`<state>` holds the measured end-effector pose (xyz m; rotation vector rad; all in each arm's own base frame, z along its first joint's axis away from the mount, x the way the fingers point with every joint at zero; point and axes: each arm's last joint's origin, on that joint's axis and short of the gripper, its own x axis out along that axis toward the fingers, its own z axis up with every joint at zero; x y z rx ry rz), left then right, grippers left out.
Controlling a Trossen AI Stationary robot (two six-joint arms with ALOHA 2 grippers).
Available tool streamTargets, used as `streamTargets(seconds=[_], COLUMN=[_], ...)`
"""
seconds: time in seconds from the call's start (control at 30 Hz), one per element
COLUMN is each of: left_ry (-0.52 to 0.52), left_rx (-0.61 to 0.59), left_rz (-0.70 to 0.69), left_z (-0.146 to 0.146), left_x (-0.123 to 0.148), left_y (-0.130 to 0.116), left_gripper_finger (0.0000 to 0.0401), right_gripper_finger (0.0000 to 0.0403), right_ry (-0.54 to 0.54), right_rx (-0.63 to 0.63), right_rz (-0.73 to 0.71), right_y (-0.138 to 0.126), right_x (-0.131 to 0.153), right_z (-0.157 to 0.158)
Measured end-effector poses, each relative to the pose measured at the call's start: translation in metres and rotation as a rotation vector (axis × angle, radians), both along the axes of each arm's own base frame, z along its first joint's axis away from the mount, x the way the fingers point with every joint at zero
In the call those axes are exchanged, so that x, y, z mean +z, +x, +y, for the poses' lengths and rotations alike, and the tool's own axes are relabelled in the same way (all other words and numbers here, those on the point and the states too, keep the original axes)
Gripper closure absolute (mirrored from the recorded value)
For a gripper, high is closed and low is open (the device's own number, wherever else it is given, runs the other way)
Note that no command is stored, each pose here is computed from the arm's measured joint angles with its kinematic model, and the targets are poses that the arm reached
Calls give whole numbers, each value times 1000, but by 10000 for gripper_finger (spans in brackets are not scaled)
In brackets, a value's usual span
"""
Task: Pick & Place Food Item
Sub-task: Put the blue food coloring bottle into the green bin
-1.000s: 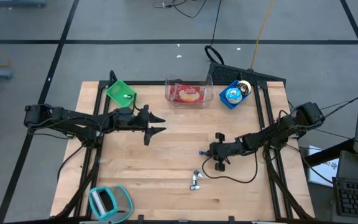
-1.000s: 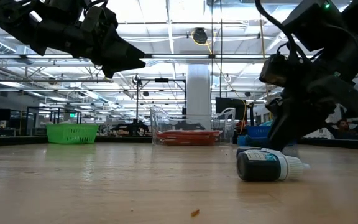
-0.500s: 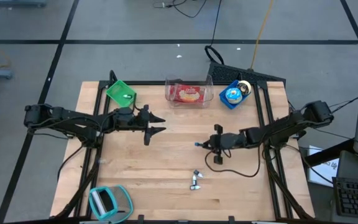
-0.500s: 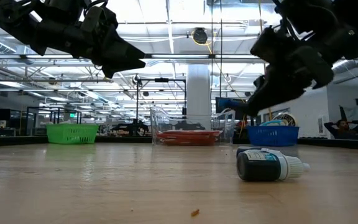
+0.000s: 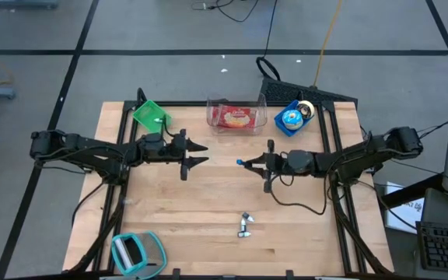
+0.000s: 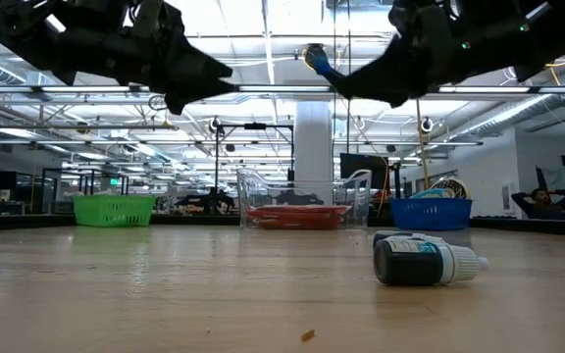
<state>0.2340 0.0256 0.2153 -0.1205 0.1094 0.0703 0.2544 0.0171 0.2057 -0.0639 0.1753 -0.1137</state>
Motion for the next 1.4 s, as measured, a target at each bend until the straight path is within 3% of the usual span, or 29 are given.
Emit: streamTargets(seconds=[0.4, 0.53, 0.97, 1.4], left_ry=[18, 18, 16, 51], left_rx=[-48, -61, -74, -103], left_rz=[-169, -158, -159, -180], left_z=[-10, -13, -14, -22], left_x=[0, -5, 2, 10], left_y=[17, 28, 75, 81], left_gripper_finger=[219, 219, 219, 219], right_gripper_finger=[339, 339, 341, 343], right_ry=[7, -5, -4, -7], right_rx=[57, 57, 56, 57], right_rz=[-216, -251, -262, -258], right_y=[23, 27, 28, 28], right_x=[-10, -15, -15, -15], right_z=[-3, -3, -3, -2])
